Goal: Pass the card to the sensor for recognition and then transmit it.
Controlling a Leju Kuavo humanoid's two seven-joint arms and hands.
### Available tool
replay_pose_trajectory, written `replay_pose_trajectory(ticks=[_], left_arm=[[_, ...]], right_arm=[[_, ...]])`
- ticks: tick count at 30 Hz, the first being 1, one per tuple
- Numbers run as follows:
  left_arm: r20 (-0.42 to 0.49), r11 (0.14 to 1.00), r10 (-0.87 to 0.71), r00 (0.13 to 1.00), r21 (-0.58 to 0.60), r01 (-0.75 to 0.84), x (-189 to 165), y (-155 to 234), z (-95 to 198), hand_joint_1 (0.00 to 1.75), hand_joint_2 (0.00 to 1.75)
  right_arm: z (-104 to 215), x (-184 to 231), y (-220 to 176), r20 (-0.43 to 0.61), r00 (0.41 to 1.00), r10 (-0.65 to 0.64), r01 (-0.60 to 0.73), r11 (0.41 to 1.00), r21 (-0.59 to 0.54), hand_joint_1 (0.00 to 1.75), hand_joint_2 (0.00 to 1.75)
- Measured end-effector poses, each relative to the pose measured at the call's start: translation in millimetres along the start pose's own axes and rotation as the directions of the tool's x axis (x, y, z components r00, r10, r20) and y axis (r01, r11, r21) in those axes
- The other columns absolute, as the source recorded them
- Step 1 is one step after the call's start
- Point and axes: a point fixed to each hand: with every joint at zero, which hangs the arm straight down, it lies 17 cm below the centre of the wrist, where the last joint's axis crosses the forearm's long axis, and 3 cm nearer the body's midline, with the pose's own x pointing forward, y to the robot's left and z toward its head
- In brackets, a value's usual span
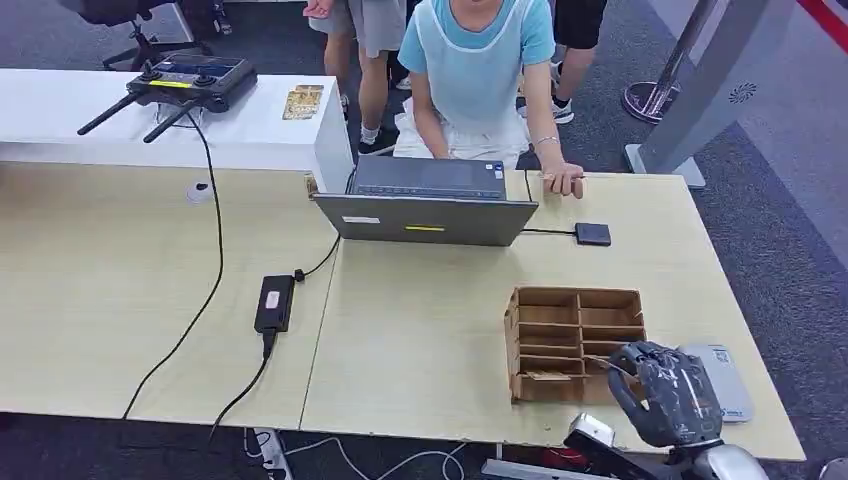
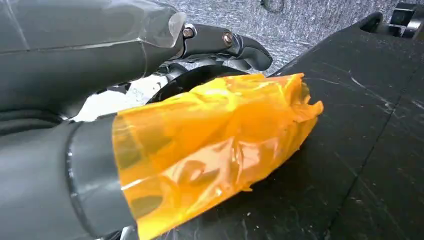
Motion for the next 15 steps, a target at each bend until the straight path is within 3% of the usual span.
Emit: replay_pose_trajectory(ticks=[6, 9, 15], left_arm=[[0.002, 1.0, -0.01, 1.0, 0.002, 0.01, 0, 0, 0, 0.0, 0.0], [0.004, 1.0, -0.017, 1.0, 0.003, 0.017, 0, 1, 0, 0.0, 0.0], [0.014, 0.999, -0.038, 0.999, 0.004, 0.037, 1, 1, 0, 0.0, 0.0]], right_arm=[[4, 12, -16, 0.049, 0.993, -0.106, 0.107, 0.994, -0.027, 1.5, 1.75], [4, 18, -25, 0.084, 0.985, -0.148, 0.152, 0.988, -0.035, 1.68, 1.75], [-2, 26, -47, 0.163, 0.962, -0.217, 0.23, 0.971, -0.069, 1.68, 1.75]])
